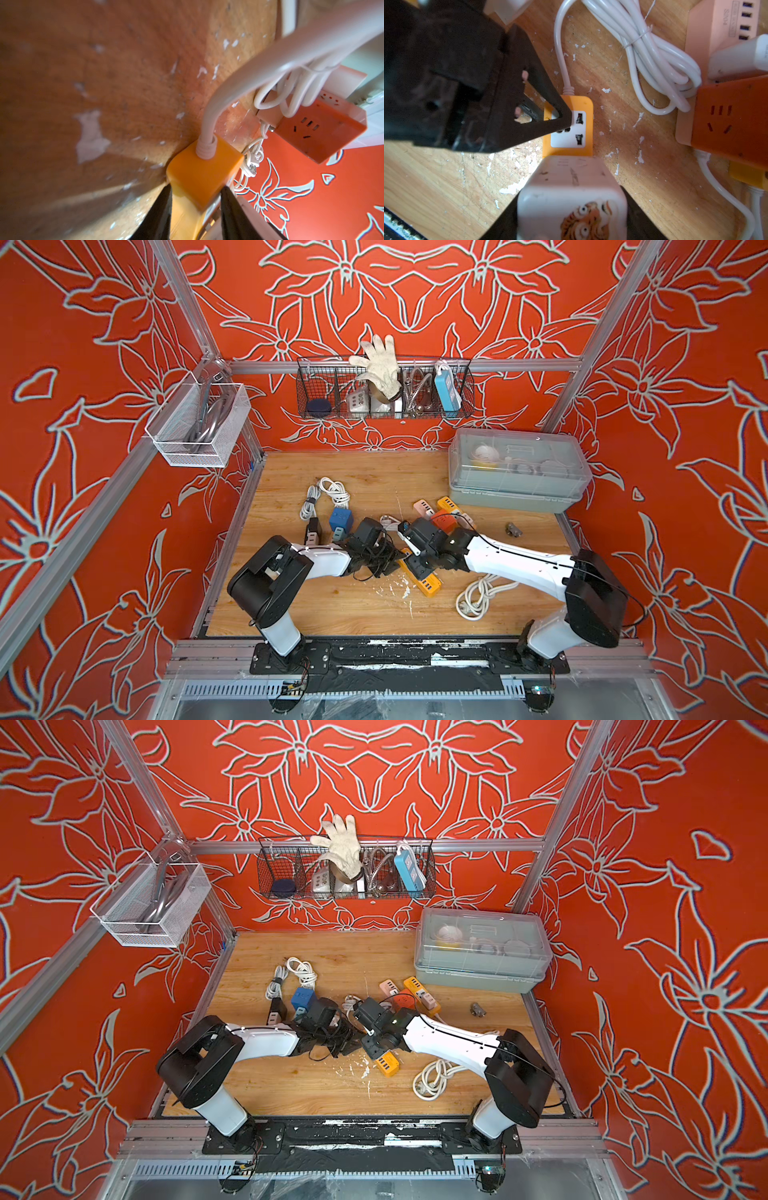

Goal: Pull the plug off the socket
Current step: Remove the plug from the socket.

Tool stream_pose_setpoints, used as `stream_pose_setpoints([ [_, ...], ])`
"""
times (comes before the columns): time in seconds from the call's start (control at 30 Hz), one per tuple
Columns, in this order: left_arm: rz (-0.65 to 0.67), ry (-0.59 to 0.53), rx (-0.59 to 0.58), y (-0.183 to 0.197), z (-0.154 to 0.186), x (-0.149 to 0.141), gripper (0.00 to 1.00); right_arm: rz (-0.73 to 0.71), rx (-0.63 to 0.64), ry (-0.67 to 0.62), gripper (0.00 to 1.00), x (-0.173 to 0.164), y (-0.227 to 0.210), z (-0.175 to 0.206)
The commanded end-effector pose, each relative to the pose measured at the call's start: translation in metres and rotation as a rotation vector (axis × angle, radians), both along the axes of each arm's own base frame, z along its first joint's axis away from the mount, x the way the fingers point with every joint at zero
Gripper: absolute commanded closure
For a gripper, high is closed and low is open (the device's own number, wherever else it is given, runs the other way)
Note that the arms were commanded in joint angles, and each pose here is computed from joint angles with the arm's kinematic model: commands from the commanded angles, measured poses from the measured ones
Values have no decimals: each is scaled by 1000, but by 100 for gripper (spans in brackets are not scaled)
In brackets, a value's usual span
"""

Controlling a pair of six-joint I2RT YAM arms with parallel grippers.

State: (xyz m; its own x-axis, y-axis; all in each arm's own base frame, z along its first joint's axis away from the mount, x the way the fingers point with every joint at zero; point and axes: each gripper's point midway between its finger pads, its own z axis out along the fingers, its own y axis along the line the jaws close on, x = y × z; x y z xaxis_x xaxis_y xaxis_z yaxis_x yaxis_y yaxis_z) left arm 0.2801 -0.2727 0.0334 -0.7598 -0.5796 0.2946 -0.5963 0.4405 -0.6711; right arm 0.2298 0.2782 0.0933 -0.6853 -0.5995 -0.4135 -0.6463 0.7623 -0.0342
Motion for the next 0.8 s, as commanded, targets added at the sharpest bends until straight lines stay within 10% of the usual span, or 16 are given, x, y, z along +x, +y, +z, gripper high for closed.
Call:
stream_pose_setpoints([
  [0.0,56,262,276,56,-75,-52,62,-99,109,-13,55,32,6,31],
  [0.4,58,261,279,58,-77,-52,62,-41,95,-55,56,-6,7,24],
  [0.77,50,264,282,59,-78,-54,64,-179,118,75,56,46,-6,29],
])
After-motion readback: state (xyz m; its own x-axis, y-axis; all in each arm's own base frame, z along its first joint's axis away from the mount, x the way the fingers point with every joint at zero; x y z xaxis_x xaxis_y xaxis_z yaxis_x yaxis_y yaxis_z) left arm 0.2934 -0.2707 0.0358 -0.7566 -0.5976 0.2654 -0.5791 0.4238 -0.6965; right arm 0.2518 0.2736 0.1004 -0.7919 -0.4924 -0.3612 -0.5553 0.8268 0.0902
